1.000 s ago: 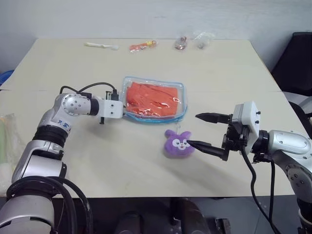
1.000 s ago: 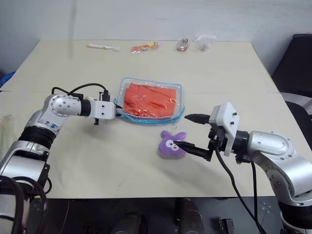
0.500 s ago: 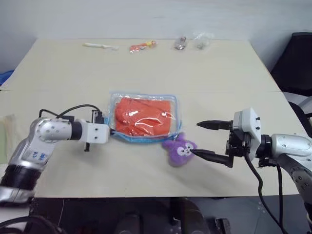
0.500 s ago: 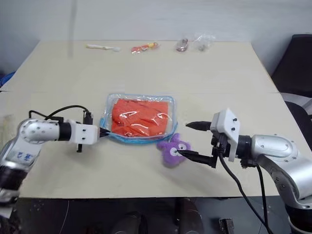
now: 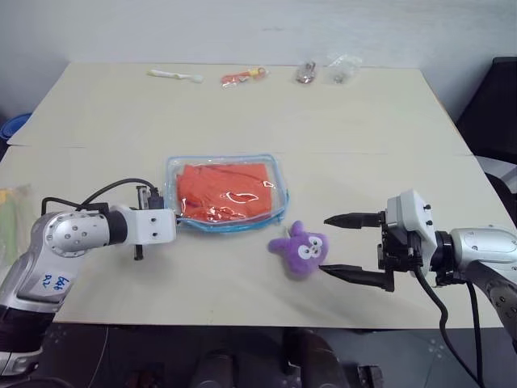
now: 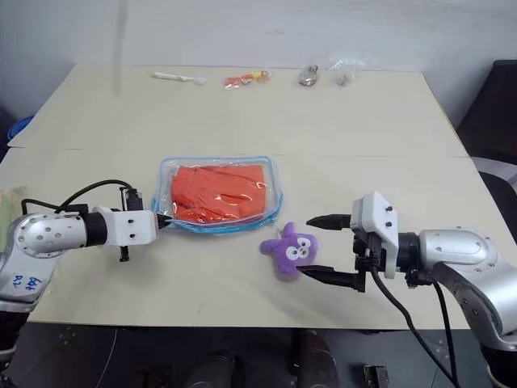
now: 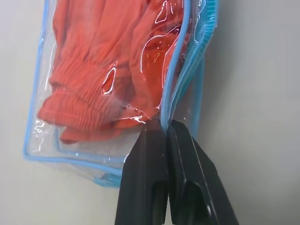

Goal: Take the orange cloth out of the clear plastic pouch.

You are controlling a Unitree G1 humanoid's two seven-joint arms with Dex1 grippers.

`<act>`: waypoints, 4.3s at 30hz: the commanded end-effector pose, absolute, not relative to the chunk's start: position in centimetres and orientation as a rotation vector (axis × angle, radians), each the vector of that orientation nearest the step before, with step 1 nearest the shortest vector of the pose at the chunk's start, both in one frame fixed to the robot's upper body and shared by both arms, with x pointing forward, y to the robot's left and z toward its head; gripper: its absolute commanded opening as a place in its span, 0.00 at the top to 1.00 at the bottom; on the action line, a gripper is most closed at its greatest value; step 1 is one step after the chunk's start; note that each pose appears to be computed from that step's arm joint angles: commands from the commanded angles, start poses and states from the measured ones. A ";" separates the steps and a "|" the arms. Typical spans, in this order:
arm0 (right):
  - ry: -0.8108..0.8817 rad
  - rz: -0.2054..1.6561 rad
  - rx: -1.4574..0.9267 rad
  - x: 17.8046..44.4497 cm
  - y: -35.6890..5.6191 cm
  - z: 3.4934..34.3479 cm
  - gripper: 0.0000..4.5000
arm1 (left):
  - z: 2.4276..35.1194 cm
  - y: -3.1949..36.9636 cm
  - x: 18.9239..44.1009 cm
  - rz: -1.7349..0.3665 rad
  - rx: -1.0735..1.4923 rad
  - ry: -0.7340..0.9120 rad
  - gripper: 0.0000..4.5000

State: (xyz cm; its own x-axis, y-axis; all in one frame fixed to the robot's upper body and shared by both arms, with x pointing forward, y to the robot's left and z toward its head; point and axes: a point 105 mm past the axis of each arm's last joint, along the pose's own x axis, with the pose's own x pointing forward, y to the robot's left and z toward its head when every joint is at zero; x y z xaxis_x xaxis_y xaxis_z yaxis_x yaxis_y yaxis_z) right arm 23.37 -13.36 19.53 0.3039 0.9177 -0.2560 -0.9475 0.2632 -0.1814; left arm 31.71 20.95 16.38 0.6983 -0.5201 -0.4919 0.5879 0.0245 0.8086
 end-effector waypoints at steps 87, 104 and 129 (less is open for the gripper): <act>0.132 0.907 -0.357 19.9 -17.8 20.4 0.00 | 16.2 -2.2 30.2 -1.999 1.248 -0.369 0.43; 0.113 1.017 -0.386 21.8 -17.2 20.7 0.00 | 17.6 0.7 29.5 -1.879 1.189 -0.330 0.91; 0.128 1.002 -0.375 19.9 -17.0 20.3 0.00 | 14.4 -3.0 29.5 -1.949 1.236 -0.398 0.64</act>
